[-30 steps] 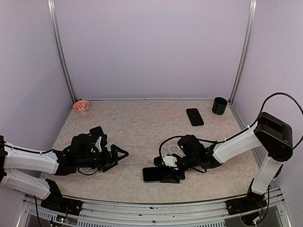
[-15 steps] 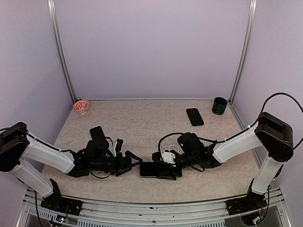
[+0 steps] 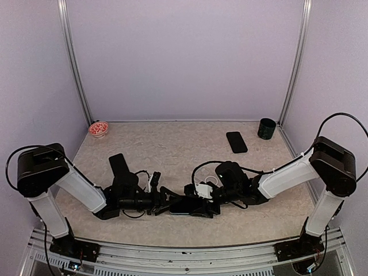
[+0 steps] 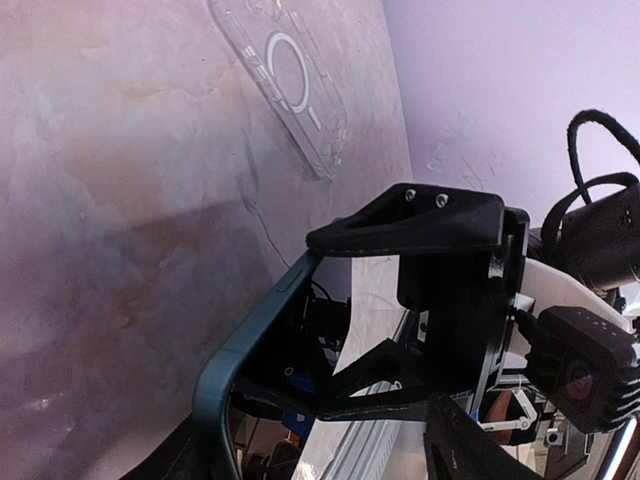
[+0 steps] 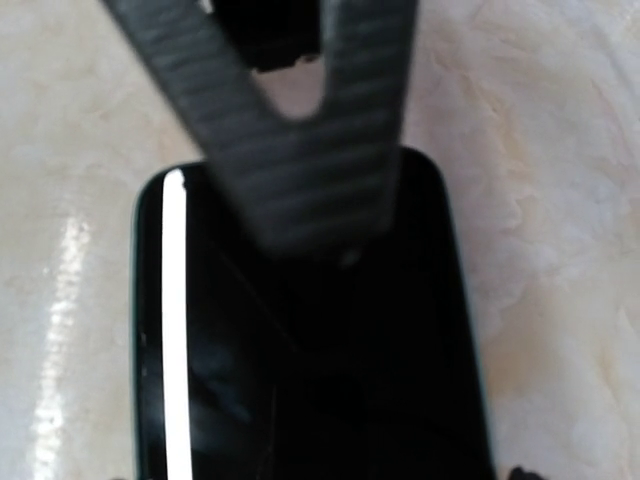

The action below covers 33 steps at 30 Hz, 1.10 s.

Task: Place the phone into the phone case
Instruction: Pass from the right arm to the left

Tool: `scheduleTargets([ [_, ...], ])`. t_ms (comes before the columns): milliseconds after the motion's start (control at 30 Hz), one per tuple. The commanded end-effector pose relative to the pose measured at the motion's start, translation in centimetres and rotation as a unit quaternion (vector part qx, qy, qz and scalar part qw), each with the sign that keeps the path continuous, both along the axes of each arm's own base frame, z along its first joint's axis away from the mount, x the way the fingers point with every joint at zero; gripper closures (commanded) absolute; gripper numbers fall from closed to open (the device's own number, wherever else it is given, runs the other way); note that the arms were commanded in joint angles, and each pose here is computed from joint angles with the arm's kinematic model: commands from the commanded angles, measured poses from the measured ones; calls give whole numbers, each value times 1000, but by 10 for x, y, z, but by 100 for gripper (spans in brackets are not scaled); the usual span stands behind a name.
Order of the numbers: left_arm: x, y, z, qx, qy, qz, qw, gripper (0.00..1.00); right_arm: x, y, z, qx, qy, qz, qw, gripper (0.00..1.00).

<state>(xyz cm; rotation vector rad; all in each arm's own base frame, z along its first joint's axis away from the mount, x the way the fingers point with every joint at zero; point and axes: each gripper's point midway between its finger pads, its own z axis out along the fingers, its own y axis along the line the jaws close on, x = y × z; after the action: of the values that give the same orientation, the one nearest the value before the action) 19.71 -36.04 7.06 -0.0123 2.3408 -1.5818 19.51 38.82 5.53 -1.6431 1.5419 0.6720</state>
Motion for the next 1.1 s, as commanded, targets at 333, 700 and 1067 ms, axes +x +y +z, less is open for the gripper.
scheduleTargets([
  [333, -4, -15, 15, -51, -2, -21, 998, 69, 6, 14, 24, 35, -29, -2, 999, 31],
  [700, -3, -9, -1, -16, 11, -9, 1000, 88, 8, 11, 27, 33, -33, -12, 999, 29],
  [1067, 0, -7, 14, -17, -22, -5, 1000, 100, 23, 5, 39, 29, -53, -54, 997, 11],
])
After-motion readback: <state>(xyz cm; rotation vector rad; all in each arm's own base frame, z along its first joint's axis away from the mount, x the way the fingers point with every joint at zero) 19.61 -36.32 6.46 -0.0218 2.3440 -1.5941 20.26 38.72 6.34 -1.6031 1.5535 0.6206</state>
